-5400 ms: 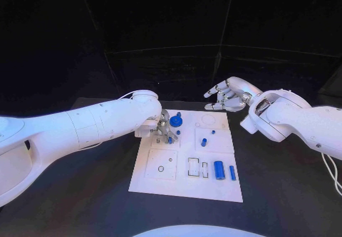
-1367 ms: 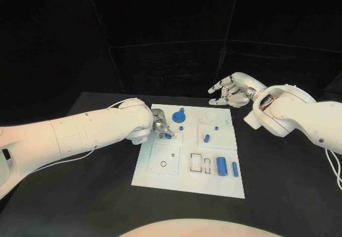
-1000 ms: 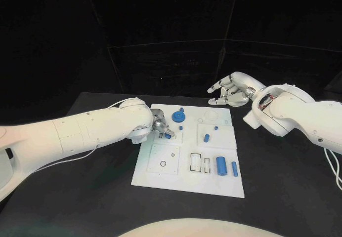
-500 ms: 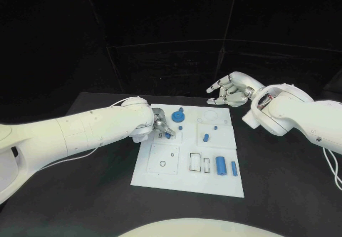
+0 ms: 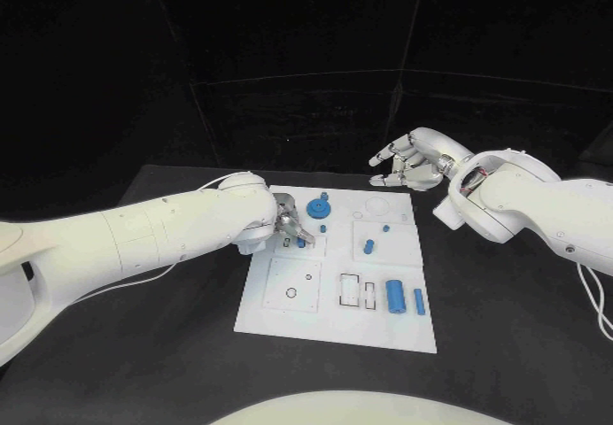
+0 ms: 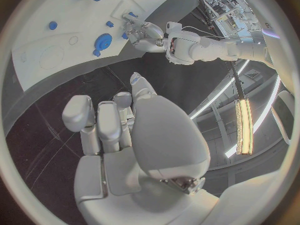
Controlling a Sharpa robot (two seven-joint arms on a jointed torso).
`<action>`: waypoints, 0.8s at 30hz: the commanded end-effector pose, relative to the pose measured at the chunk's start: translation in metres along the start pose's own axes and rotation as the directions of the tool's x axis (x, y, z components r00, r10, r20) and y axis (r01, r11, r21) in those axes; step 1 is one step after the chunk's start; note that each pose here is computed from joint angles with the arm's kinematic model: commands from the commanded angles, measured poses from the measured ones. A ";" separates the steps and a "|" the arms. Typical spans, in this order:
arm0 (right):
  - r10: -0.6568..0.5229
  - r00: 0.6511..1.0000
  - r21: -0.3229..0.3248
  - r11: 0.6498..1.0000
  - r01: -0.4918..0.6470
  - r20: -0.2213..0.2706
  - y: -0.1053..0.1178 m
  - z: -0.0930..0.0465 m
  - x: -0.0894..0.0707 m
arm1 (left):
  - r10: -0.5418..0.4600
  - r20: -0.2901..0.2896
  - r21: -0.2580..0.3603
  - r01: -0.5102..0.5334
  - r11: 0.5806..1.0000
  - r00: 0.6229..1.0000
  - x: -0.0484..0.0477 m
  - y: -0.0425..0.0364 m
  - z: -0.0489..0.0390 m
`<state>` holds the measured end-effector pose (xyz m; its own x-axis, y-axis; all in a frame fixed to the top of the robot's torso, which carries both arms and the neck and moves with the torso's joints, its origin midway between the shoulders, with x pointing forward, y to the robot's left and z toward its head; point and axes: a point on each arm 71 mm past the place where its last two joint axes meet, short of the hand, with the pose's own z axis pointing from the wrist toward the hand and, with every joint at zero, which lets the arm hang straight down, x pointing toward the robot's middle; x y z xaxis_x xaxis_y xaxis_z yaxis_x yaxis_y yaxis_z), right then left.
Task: Assemble the parts on the task board
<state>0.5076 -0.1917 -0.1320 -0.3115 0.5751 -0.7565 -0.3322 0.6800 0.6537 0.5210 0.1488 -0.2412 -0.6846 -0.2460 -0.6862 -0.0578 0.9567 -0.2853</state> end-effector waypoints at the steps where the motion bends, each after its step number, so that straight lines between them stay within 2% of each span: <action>1: 0.003 1.000 -0.010 1.000 -0.003 -0.004 0.002 0.000 0.000 | 0.017 -0.024 -0.008 -0.017 1.000 1.000 0.0036 0.0003 0.0005; 10: 0.005 1.000 -0.009 1.000 -0.005 -0.001 0.001 0.000 -0.001 | -0.002 0.003 -0.011 0.002 1.000 1.000 0.0007 0.0033 0.0005; 18: 0.005 1.000 -0.008 1.000 -0.005 0.001 0.001 0.001 -0.001 | -0.025 0.036 0.002 0.025 1.000 0.999 -0.0036 0.0068 -0.0041; 24: 0.006 1.000 -0.005 1.000 -0.006 0.004 -0.001 0.001 -0.002 | -0.044 0.061 0.023 0.042 0.999 0.997 -0.0145 0.0040 -0.0123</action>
<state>0.5092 -0.1940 -0.1324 -0.3088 0.5780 -0.7554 -0.3270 0.6813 0.6549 0.5208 0.1589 -0.2278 -0.6527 -0.2852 -0.7018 -0.0711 0.9454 -0.3181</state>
